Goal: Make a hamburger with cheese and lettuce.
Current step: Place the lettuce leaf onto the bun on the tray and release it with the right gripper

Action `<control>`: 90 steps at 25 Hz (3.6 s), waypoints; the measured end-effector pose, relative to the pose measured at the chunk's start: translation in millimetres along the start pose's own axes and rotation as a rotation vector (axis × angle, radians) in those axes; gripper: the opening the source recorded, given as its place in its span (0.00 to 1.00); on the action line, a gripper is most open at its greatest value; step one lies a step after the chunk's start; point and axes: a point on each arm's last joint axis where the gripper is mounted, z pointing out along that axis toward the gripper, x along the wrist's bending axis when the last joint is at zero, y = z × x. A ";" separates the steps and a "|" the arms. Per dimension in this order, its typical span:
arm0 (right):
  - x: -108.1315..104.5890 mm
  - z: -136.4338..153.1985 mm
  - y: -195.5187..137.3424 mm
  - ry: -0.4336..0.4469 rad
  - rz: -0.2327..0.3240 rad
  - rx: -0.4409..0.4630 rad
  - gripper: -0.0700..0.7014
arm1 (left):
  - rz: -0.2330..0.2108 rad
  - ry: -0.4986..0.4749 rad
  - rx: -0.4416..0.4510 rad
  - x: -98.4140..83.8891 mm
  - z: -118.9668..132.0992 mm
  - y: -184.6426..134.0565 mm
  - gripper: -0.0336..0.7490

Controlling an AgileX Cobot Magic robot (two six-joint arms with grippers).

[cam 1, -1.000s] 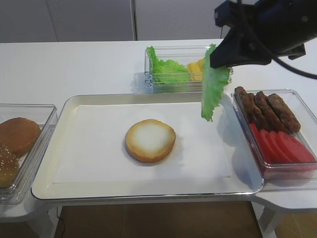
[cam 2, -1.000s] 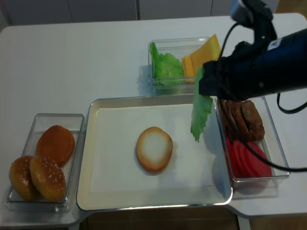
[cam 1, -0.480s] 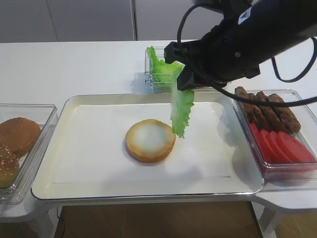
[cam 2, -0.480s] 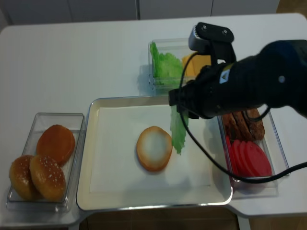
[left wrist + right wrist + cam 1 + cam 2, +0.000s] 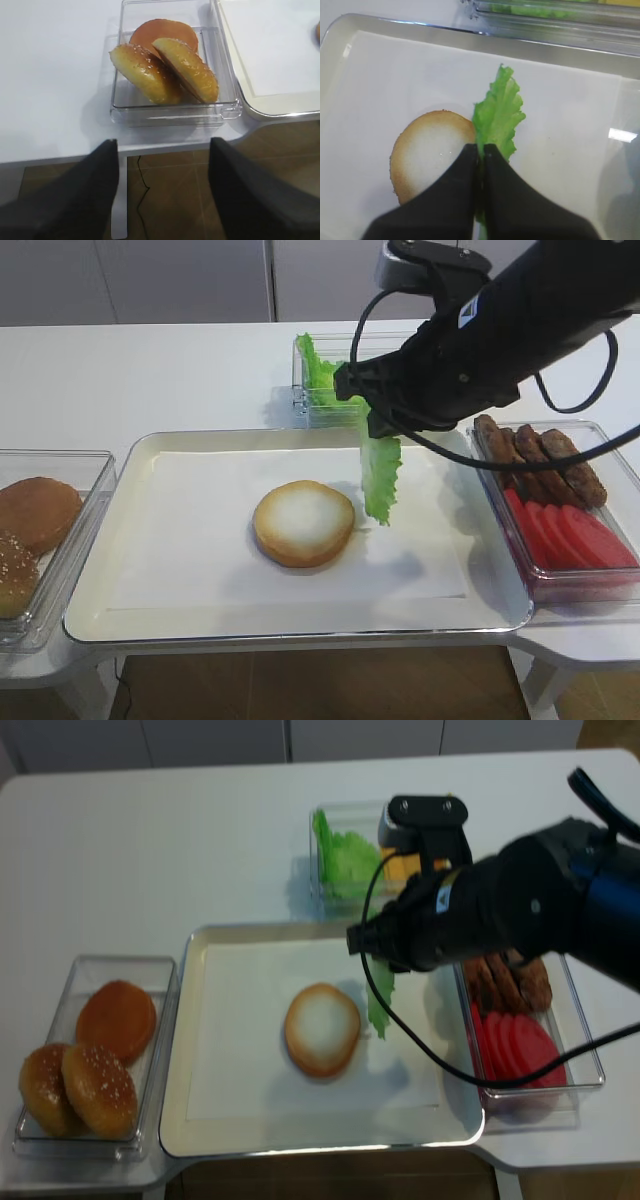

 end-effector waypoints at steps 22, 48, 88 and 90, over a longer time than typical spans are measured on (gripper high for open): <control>4.7 22.9 -2.5 0.081 0.192 0.039 0.13 | 0.000 0.000 0.000 0.0 0.0 0.0 0.58; 19.0 52.0 -8.6 0.297 0.233 0.115 0.13 | 0.000 0.000 0.000 0.0 0.0 0.0 0.58; 21.7 43.8 -5.8 0.316 0.214 0.093 0.13 | 0.000 0.000 0.000 0.0 0.0 0.0 0.58; 21.4 45.2 -6.3 0.314 0.215 0.096 0.13 | 0.000 0.000 0.000 0.0 0.0 0.0 0.58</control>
